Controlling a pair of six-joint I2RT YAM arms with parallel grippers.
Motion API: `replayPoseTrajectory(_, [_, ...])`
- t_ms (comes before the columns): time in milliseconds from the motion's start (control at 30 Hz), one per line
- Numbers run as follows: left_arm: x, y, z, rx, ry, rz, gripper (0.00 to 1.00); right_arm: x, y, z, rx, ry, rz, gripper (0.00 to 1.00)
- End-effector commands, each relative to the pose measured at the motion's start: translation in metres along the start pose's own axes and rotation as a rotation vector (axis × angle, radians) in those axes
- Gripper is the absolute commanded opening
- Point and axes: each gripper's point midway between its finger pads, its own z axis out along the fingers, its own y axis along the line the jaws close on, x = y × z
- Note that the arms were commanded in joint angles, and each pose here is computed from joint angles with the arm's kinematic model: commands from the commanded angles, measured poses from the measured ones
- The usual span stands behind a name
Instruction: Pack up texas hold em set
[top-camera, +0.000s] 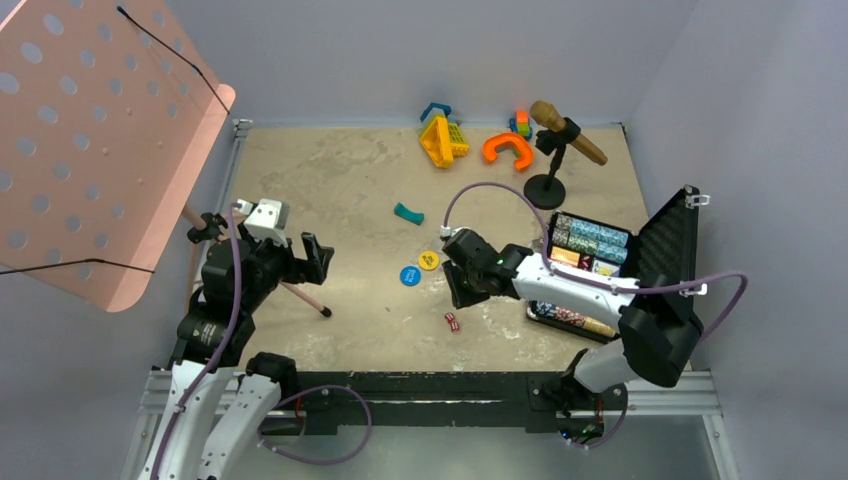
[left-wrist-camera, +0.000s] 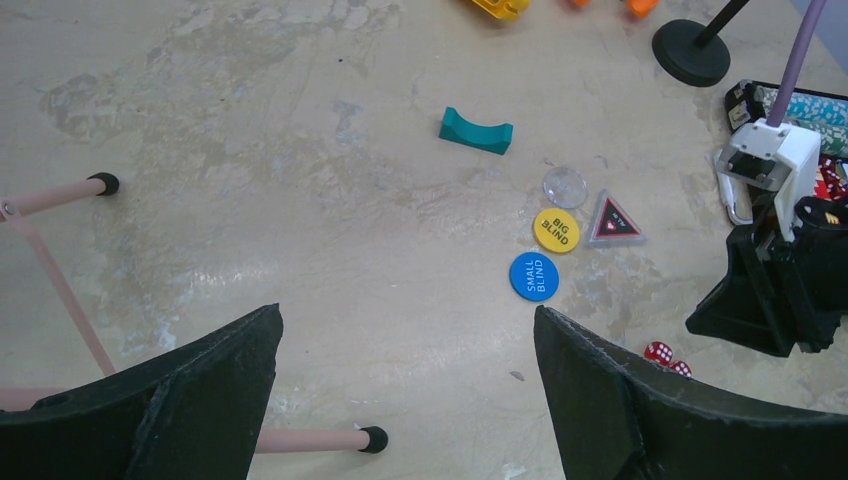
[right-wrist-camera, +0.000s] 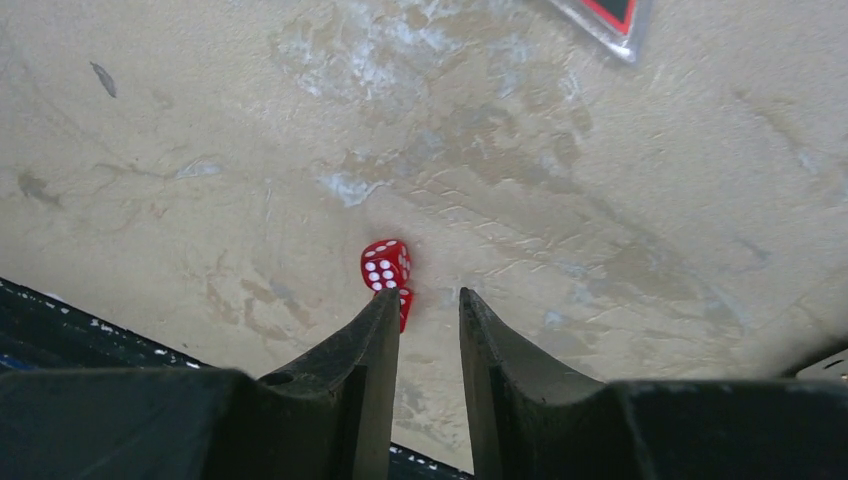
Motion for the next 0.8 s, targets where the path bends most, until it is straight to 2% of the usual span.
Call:
replayPoseTrajectory(0, [-0.004, 0.001, 0.002, -0.006, -0.021, 0.016, 0.99, 0.003, 0.010, 0.006, 0.036, -0.027, 0.047, 0.33])
replayPoseTrajectory(233, [-0.003, 0.002, 0.001, -0.007, -0.021, 0.015, 0.99, 0.025, 0.034, 0.016, 0.036, 0.023, 0.005, 0.35])
replayPoseTrajectory(767, [-0.005, 0.001, 0.000, -0.003, -0.027, 0.016, 0.99, 0.036, 0.034, 0.019, 0.113, 0.047, -0.019, 0.35])
